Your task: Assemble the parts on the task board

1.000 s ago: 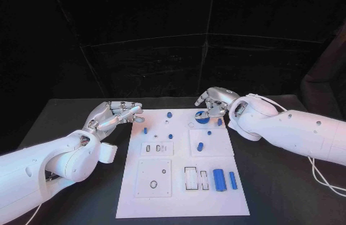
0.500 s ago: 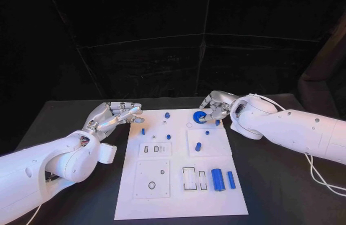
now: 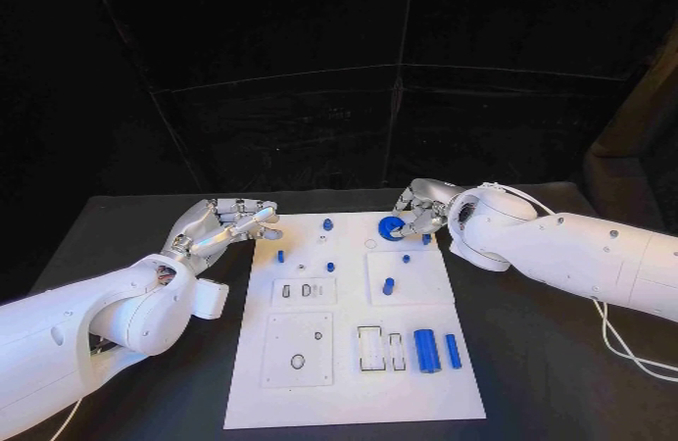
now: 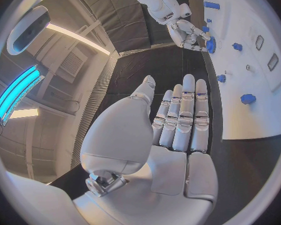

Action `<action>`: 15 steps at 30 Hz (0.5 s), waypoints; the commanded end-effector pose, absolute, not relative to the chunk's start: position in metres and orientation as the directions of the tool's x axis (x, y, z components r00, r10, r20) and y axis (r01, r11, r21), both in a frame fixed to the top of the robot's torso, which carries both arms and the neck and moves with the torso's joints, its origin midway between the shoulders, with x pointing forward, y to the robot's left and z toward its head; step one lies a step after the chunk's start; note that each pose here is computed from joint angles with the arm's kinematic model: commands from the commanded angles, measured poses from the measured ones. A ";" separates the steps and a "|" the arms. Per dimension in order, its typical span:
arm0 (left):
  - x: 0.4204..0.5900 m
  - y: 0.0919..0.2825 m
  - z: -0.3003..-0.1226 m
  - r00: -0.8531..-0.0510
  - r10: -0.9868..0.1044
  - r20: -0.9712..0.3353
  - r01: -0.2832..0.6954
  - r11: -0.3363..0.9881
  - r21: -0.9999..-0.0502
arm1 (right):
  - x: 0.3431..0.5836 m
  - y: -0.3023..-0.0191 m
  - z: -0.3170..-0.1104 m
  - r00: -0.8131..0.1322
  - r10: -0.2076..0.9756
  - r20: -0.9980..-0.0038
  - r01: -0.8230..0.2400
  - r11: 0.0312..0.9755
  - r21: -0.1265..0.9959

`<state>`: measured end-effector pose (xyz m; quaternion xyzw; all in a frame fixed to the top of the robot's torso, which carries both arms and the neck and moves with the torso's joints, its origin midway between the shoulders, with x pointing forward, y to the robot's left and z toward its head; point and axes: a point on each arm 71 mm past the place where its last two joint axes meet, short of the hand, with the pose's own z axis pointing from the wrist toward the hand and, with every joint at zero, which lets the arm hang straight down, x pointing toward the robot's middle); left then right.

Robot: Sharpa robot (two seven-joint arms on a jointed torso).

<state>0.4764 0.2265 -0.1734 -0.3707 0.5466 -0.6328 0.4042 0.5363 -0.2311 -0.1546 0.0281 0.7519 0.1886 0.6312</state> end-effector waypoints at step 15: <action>0.477 0.226 -0.173 -0.410 -0.911 0.034 0.104 -0.083 -0.991 | 0.537 -0.224 -0.154 -0.194 0.207 -0.959 -0.225 0.942 0.248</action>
